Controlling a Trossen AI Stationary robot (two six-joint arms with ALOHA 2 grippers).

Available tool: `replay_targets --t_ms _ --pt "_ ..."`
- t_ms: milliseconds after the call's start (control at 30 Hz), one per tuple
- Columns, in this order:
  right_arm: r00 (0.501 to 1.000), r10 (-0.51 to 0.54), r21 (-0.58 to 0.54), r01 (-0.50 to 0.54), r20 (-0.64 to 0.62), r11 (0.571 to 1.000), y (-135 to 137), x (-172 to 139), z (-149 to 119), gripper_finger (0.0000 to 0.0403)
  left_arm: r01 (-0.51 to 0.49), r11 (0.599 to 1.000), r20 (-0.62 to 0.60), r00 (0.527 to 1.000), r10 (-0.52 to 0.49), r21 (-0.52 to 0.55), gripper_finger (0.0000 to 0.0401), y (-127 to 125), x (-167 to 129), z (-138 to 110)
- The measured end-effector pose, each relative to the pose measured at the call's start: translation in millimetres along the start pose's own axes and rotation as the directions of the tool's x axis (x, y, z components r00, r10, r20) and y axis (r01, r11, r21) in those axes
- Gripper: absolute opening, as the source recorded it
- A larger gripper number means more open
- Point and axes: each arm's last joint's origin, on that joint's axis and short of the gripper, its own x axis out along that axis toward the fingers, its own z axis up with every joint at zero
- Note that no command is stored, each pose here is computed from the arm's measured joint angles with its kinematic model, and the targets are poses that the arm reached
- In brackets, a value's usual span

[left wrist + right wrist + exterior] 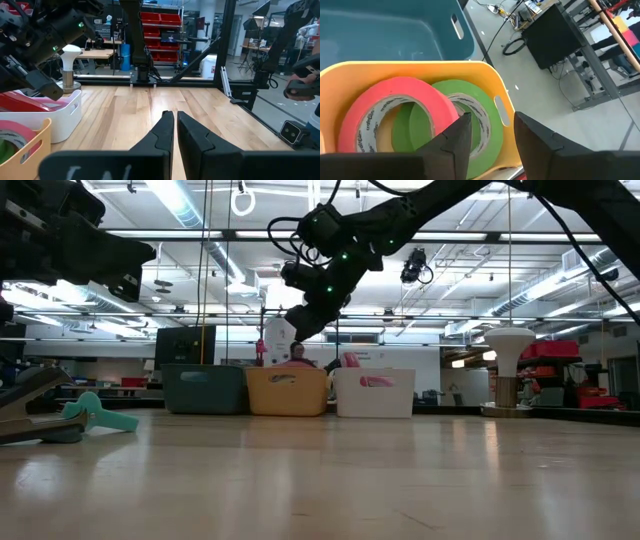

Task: Pick and place Stapler, Stapler remover, tape
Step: Put the top blue staple remover into the blue bin

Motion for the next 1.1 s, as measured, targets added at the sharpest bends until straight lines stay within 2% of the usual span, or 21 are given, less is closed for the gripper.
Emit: replay_targets --t_ms 367,567,667,767,933,1033,1100 --pt "1.0 0.004 0.006 -0.004 0.028 1.0 -3 -11 7 0.0149 0.001 1.0 0.0 1.0 -0.001 0.0 0.0025 0 0 0" --pt "0.996 0.056 0.067 -0.061 0.069 0.996 -7 -19 12 0.0149 0.0 1.0 0.0 1.0 0.0 0.0 0.0025 0 0 0" --pt "0.988 0.129 0.109 -0.138 0.083 0.984 -7 -23 13 0.0149 0.0 1.0 0.0 1.0 0.0 0.0 0.0025 0 0 0" --pt "0.956 0.269 0.134 -0.283 0.115 0.95 -4 -26 13 0.0149 0.0 1.0 0.0 1.0 0.0 0.0 0.0025 0 0 0" --pt "0.839 0.502 0.149 -0.535 0.21 0.832 1 -34 17 0.0149 0.0 1.0 0.0 1.0 0.0 0.0 0.0025 0 0 0" --pt "0.796 0.545 0.159 -0.593 0.264 0.789 4 -40 17 0.0146 0.0 1.0 0.0 1.0 0.0 0.0 0.0025 0 0 0" --pt "0.786 0.541 0.153 -0.599 0.3 0.786 5 -46 17 0.0139 0.0 1.0 0.0 1.0 0.0 0.0 0.0025 0 0 0"
